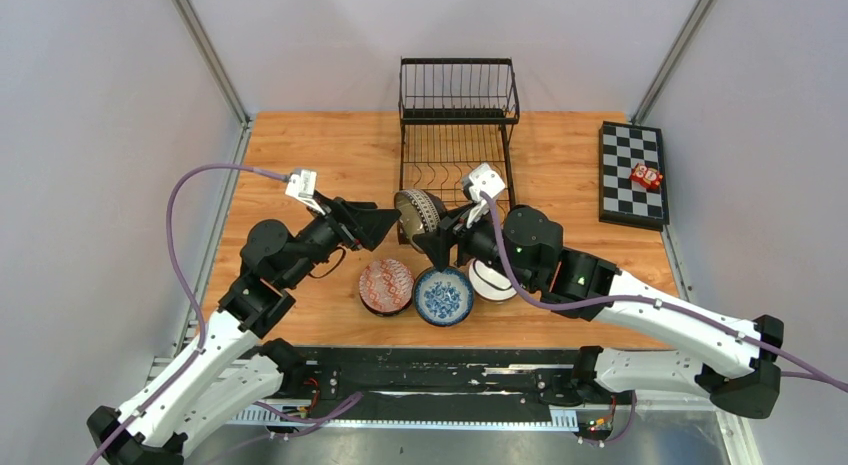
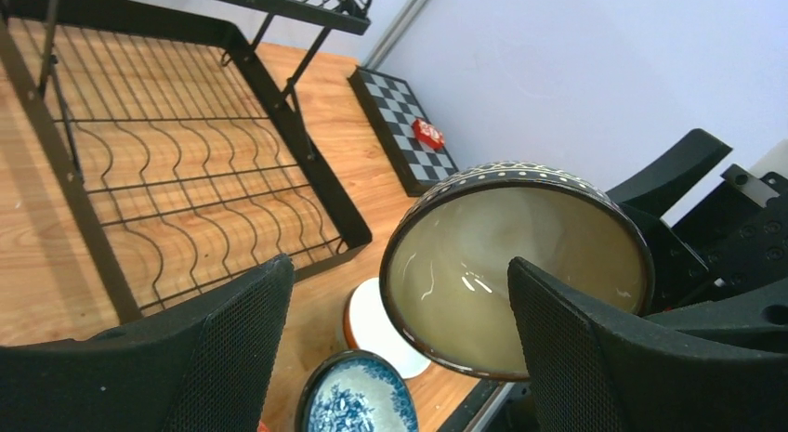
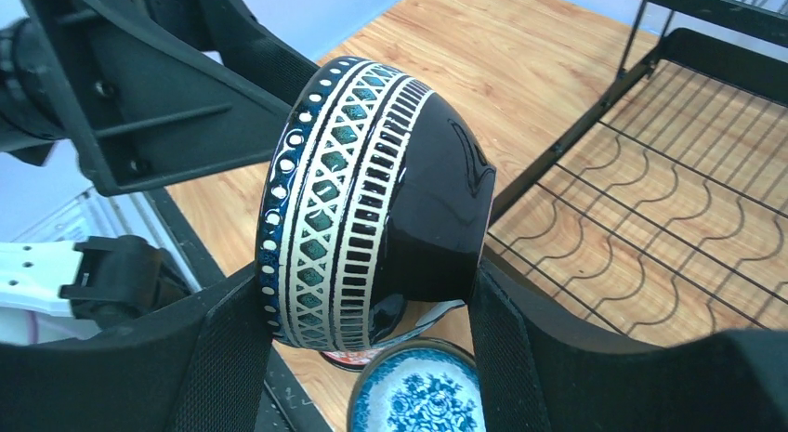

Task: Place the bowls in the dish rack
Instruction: Place the bowl in the dish rack.

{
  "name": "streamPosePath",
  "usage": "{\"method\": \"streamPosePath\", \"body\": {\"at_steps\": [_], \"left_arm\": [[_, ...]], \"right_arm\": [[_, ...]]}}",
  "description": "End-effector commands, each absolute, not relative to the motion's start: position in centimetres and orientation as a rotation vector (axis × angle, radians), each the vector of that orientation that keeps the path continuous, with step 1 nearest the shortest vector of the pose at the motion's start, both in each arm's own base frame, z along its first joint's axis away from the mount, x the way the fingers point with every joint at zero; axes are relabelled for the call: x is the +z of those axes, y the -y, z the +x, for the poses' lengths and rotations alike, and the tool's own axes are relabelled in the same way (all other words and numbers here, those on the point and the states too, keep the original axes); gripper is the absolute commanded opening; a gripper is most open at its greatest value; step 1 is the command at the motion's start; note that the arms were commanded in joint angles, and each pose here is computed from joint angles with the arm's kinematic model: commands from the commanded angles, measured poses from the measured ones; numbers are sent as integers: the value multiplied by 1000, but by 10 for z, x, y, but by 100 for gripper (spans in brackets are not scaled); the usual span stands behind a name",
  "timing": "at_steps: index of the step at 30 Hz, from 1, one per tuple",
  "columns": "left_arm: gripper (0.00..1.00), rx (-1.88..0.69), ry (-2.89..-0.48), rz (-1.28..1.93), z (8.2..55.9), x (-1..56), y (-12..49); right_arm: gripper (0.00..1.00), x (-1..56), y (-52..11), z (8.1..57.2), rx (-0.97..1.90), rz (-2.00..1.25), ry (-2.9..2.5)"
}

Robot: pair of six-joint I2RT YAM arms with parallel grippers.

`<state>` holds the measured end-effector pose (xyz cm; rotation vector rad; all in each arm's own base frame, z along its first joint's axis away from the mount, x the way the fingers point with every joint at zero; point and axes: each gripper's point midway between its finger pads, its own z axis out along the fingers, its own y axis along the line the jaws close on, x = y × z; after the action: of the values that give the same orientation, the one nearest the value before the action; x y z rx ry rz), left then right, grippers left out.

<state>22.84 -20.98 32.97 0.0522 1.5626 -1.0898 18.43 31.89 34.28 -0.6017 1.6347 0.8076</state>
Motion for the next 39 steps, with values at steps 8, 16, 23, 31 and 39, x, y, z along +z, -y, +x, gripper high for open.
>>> {"method": "streamPosePath", "body": {"at_steps": [8,16,23,31,39], "left_arm": [[86,-903,-1702,61,227,317,188],[87,-744,-1771,118,217,314,164],[87,-651,-1781,179,208,314,149],[87,-575,-1799,210,207,300,139],[87,-551,-1822,271,205,289,139]], "right_arm": [[2,373,-281,228,545,-494,-1568],[2,352,-256,273,312,-440,-1623],[2,324,-240,313,164,-393,-1690],[2,282,-225,354,44,-355,-1777],[2,244,-209,400,-81,-321,-1821]]}}
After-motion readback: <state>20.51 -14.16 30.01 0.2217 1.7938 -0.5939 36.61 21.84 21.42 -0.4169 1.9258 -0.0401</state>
